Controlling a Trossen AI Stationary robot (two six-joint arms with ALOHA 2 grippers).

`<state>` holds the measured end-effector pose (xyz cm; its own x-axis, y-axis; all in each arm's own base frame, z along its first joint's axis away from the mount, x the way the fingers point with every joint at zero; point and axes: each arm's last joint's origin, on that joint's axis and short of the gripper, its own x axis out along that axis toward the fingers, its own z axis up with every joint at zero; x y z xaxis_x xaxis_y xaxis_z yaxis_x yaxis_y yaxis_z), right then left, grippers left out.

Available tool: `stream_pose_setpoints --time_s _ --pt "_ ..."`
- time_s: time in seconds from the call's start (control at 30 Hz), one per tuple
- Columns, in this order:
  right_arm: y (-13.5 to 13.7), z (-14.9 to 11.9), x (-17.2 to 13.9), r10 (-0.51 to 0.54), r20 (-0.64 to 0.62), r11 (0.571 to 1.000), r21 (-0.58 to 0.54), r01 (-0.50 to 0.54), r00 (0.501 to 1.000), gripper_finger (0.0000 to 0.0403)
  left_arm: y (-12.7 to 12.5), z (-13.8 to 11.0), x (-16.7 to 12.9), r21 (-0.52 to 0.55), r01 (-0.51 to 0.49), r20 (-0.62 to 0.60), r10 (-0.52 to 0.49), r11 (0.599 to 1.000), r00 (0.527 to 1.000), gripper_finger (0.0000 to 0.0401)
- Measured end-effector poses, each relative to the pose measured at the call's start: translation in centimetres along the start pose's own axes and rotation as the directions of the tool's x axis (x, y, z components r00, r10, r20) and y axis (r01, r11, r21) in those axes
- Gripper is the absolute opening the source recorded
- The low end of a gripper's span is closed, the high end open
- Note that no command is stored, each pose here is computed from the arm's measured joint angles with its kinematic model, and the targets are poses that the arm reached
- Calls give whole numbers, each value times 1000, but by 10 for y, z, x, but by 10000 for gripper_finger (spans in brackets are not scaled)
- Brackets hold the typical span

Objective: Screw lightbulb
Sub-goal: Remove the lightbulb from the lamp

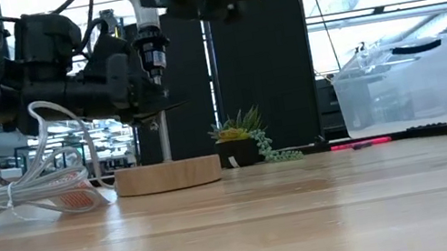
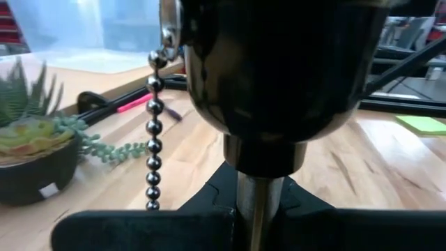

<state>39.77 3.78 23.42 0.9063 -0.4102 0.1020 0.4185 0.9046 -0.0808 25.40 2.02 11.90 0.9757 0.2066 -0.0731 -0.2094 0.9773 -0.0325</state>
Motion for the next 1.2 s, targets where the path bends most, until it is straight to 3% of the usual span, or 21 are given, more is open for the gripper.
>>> stream_pose_setpoints --time_s 0.13,0.43,0.87,1.1,1.2 --pt "7 -2 15 -92 -38 996 -17 91 995 258 1 0 0 -2 -32 0 32 999 999 22" --pt "1 7 53 -137 -85 991 -3 137 987 256 1 0 0 0 -54 -4 54 999 999 22" --pt "-9 8 61 10 -76 999 -32 -12 997 152 1 -1 0 9 -24 -11 24 1000 1000 22" --pt "-18 8 65 101 -79 995 0 -101 992 148 -1 -2 -1 8 48 -19 -48 999 999 22" --pt "-24 10 67 194 -90 981 8 -194 977 150 -3 -1 0 17 109 -19 -108 994 994 22"
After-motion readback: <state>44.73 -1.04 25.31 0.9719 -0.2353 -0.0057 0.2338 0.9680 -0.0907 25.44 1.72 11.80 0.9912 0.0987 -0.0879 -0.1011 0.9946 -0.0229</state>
